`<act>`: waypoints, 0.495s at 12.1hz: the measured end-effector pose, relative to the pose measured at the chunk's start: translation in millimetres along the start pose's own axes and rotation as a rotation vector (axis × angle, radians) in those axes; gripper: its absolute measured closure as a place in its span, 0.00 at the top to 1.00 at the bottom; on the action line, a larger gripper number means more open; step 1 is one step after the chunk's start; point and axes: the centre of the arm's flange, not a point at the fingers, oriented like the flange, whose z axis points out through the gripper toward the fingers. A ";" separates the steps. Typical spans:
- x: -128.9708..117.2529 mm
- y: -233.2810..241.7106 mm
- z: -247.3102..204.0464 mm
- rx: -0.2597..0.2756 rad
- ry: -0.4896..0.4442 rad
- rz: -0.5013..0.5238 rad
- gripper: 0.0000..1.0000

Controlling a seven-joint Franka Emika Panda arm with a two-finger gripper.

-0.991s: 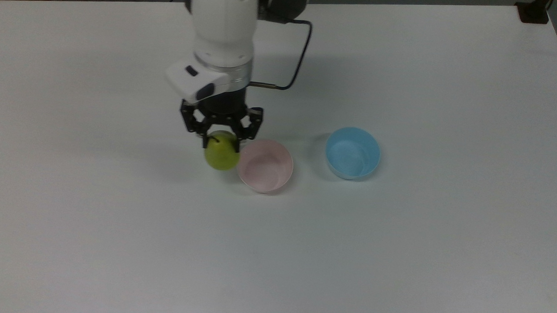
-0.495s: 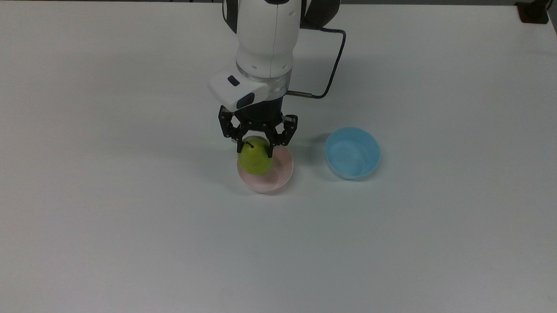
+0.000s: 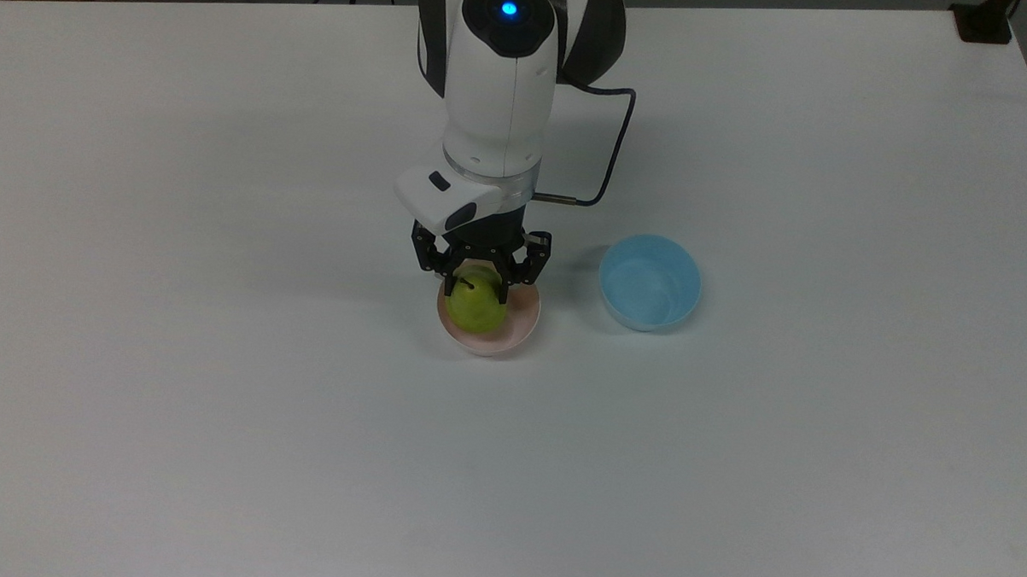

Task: Place the pear in the bowl
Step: 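Lower the pear into the pink bowl and open the gripper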

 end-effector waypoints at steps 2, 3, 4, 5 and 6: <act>-1.1 -4.2 5.6 0.002 -0.003 -0.006 0.62; -1.3 -4.8 6.1 0.002 -0.003 -0.007 0.63; -1.2 -5.0 5.9 0.002 -0.003 -0.007 0.64; -0.2 -5.1 4.6 0.002 0.000 -0.006 0.78; 1.2 -5.0 1.6 0.003 0.006 -0.006 0.93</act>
